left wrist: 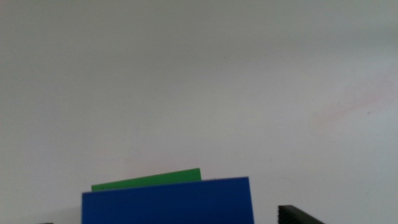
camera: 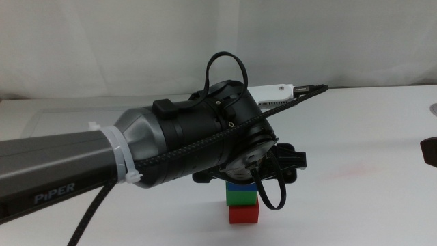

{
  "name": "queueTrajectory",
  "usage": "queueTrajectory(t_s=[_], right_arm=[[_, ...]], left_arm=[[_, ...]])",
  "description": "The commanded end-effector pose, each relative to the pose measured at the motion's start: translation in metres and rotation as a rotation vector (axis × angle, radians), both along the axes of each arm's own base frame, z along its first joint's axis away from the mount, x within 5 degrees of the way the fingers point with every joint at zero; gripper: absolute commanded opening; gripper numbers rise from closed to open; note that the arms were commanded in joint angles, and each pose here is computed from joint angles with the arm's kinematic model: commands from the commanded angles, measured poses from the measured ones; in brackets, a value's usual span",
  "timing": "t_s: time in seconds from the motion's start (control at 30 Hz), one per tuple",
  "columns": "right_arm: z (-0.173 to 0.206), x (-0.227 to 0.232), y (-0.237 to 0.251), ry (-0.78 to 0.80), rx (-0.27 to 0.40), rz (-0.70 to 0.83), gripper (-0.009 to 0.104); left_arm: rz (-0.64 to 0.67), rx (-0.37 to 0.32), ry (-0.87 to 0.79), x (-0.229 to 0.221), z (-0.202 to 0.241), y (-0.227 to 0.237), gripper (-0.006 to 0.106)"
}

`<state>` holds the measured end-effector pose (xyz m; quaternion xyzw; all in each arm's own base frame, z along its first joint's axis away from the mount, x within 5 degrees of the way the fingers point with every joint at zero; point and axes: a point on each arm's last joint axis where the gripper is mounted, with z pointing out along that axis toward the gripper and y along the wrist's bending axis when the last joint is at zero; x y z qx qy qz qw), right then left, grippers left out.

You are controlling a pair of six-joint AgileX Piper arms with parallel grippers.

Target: Stack red cubes first, then green, then blue cubes in a specific spot.

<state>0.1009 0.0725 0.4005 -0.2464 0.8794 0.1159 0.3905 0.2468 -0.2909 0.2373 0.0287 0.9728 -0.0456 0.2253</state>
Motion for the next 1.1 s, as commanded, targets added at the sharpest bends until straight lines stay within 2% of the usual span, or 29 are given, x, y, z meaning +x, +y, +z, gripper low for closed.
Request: queueTrajectory(t_s=[0.0, 0.13, 0.23, 0.53, 0.63, 0.83, 1.0, 1.07], right_arm=[[0.0, 0.001, 0.0, -0.012, 0.002, -0.002, 0.084], [0.0, 0.001, 0.0, -0.012, 0.002, -0.002, 0.084], [0.0, 0.001, 0.0, -0.012, 0.002, -0.002, 0.084], [0.0, 0.007, 0.004, -0.027, 0.008, -0.012, 0.084], [-0.005, 0.028, 0.015, -0.055, -0.023, -0.039, 0.084], [0.006, 0.065, 0.013, -0.163, -0.118, -0.221, 0.084], [0.01, 0.086, -0.023, -0.158, -0.171, -0.437, 0.083], [0.008, 0.092, -0.047, -0.142, -0.221, -0.518, 0.08]], left_arm=[[0.008, -0.008, 0.002, 0.001, 0.0, 0.0, 0.093], [-0.007, -0.014, -0.01, 0.0, 0.005, 0.001, 0.093], [-0.031, -0.045, -0.042, -0.001, 0.017, 0.002, 0.093], [-0.151, -0.117, -0.239, 0.011, 0.093, 0.022, 0.093], [-0.139, -0.101, -0.312, 0.024, 0.12, 0.054, 0.093], [-0.033, -0.008, -0.367, 0.047, 0.148, 0.13, 0.093], [0.061, 0.059, -0.397, 0.058, 0.16, 0.184, 0.09], [0.103, 0.084, -0.401, 0.059, 0.163, 0.205, 0.088]])
